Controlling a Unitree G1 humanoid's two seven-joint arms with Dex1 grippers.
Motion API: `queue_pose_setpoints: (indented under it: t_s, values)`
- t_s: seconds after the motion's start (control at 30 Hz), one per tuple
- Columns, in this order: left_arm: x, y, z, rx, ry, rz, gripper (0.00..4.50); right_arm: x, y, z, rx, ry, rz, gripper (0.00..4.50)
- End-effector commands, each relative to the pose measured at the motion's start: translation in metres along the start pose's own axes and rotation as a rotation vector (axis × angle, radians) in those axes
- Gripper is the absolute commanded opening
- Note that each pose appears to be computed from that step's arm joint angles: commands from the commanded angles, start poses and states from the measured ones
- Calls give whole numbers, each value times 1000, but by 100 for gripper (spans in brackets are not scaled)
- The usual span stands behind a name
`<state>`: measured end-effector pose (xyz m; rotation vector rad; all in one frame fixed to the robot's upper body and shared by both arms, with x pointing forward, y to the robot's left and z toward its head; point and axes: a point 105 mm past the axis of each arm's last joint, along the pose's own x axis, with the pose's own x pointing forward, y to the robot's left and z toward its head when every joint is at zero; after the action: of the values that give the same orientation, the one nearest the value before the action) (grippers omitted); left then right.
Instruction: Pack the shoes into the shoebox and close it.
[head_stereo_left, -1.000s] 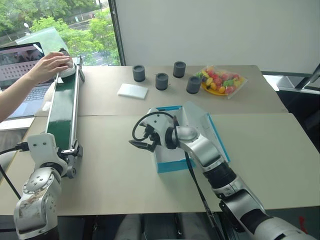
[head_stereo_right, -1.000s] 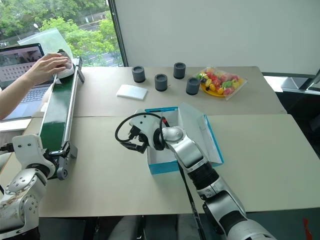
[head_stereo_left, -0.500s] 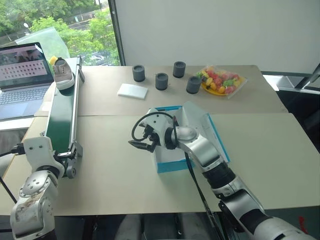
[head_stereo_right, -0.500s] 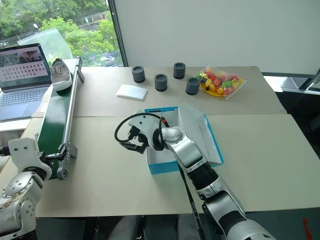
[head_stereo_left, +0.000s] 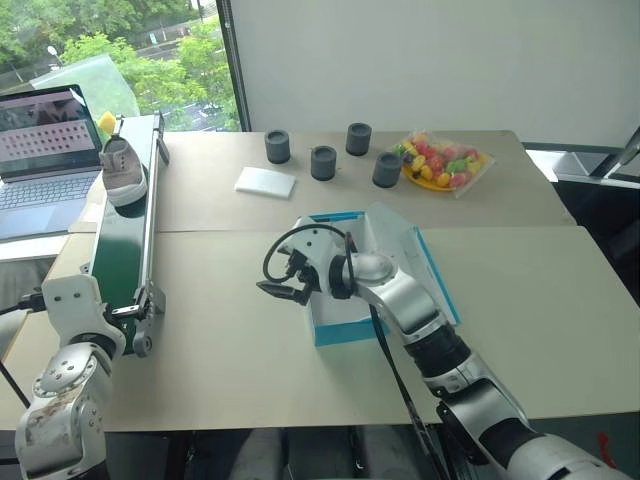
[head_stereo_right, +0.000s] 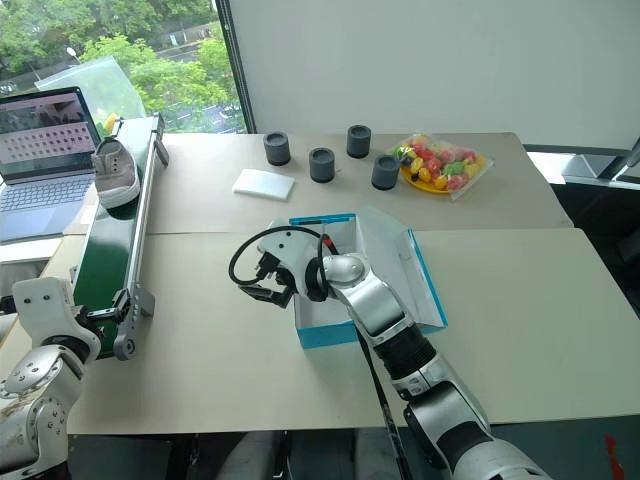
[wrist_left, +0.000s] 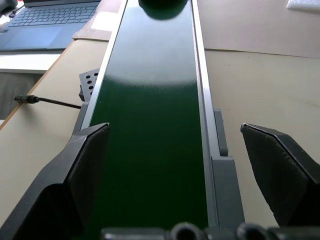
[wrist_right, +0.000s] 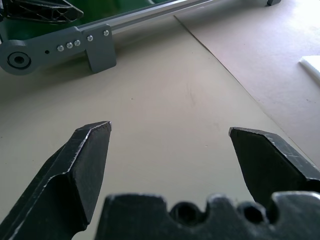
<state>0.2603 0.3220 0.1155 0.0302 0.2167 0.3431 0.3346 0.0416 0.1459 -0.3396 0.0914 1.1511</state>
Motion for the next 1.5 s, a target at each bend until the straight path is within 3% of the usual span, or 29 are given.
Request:
queue_pose_setpoints:
  t_s: [0.03, 0.73, 1.47, 1.5]
  values:
    - [-4, 6, 12, 9, -44, 23, 450, -2, 1, 12, -22, -46, 0, 448]
    - [-3, 12, 8, 9, -28, 49, 450, -4, 1, 12, -17, -48, 7, 448]
    - [7, 11, -17, 15, 69, 68, 450, -11, -4, 14, -3, -50, -26, 448]
    - [7, 11, -17, 12, 68, 68, 424, -11, -4, 14, -2, -50, -27, 450]
